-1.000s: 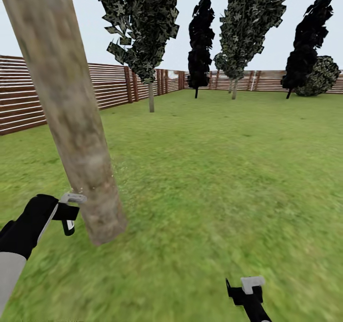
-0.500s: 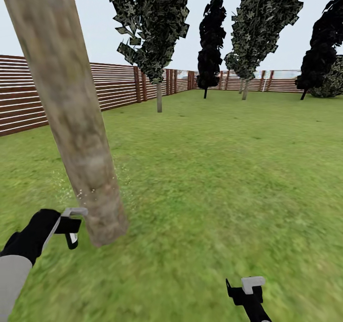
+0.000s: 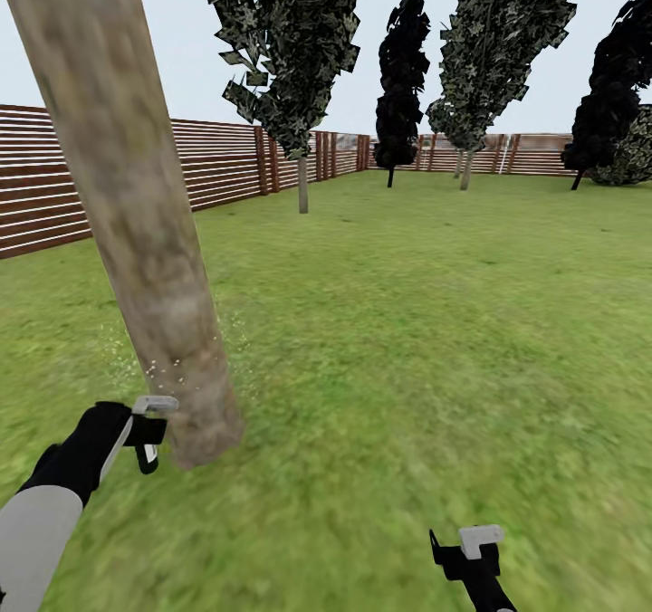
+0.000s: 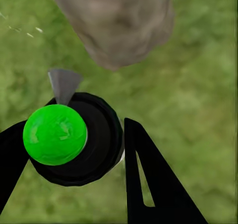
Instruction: In the garden, pick up the pesticide atomizer on the floor and spray pesticide onto both trees until each tree trunk is fully covered.
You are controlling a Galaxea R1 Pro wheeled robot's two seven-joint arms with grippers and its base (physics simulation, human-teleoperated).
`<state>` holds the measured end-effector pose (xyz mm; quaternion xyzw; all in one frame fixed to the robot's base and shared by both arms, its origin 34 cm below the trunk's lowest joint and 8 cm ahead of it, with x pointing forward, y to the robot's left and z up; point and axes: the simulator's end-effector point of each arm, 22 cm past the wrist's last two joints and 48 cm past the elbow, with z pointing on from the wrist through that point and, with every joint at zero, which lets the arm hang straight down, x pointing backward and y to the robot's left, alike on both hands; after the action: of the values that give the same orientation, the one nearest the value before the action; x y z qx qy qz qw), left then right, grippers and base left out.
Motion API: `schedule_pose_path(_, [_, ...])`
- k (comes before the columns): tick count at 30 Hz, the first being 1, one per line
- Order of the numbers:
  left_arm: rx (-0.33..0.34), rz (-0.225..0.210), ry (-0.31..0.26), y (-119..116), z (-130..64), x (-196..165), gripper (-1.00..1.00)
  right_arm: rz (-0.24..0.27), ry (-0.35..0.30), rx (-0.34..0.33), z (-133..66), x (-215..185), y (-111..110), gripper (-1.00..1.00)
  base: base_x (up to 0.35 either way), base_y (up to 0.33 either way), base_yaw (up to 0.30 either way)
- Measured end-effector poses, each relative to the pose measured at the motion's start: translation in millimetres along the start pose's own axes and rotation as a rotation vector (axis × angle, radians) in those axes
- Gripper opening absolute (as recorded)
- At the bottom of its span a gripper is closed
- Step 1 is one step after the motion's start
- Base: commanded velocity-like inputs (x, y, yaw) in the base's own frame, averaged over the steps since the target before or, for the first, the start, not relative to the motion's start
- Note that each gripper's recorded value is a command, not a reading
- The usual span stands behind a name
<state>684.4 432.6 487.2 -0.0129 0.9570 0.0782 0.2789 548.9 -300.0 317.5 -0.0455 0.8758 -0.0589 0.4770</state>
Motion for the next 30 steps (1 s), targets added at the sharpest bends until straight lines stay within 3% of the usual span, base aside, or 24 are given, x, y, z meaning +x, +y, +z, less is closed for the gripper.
schedule_pose_path(3, [-0.001, 0.0, -0.001, -3.9, 0.5, -0.2, -1.0, 0.0, 0.0, 0.0, 0.0, -0.2, -0.1, 1.0, 0.075, -0.229, 0.114])
schedule_pose_path(9, [-0.068, -0.007, 0.024, 16.2, 3.8, 10.4, -1.0, 0.0, -0.001, 0.001, 0.1, -0.3, -0.1, 1.0, 0.093, -0.259, 0.224])
schedule_pose_path(11, [-0.07, -0.02, 0.042, 18.5, 7.2, 18.6, -1.0, 0.001, -0.001, 0.001, 0.1, -0.5, -0.3, 1.0, 0.094, -0.261, 0.026])
schedule_pose_path(20, [-0.074, -0.016, 0.008, 17.7, 8.7, 12.2, -1.0, 0.0, 0.0, 0.004, 0.1, 0.0, -2.8, 1.0, 0.04, -0.267, 0.002])
schedule_pose_path(30, [-0.071, -0.016, 0.025, 16.4, 11.9, 19.4, -1.0, 0.0, -0.001, 0.004, 0.2, -0.4, -2.3, 1.0, 0.0, -0.272, 0.238])
